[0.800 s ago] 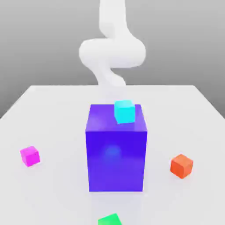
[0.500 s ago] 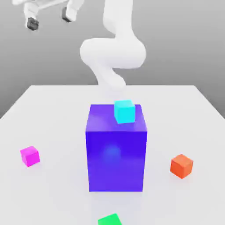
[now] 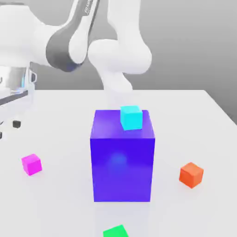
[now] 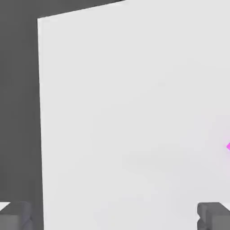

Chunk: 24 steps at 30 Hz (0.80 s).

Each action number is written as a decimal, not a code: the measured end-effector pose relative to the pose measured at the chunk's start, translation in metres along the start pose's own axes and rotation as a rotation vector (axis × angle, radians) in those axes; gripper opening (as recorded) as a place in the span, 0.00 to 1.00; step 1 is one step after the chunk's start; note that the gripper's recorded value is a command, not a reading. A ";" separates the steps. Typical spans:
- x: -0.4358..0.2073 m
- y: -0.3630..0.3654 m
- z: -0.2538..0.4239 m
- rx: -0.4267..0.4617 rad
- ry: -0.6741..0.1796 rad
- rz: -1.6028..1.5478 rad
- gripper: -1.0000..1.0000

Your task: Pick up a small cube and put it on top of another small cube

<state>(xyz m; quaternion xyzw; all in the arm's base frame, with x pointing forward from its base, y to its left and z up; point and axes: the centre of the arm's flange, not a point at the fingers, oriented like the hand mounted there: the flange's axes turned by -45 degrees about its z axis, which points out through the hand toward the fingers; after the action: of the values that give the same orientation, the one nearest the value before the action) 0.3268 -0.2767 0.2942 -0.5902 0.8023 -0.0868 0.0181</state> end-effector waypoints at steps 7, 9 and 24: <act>0.043 0.090 0.084 -0.159 -0.026 0.490 0.50; 0.040 0.097 0.103 -0.172 -0.029 0.520 0.50; 0.038 0.102 0.130 -0.175 -0.029 0.529 0.00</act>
<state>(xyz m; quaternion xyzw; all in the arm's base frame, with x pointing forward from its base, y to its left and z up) 0.2360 -0.2984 0.1524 -0.3605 0.9327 -0.0010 0.0004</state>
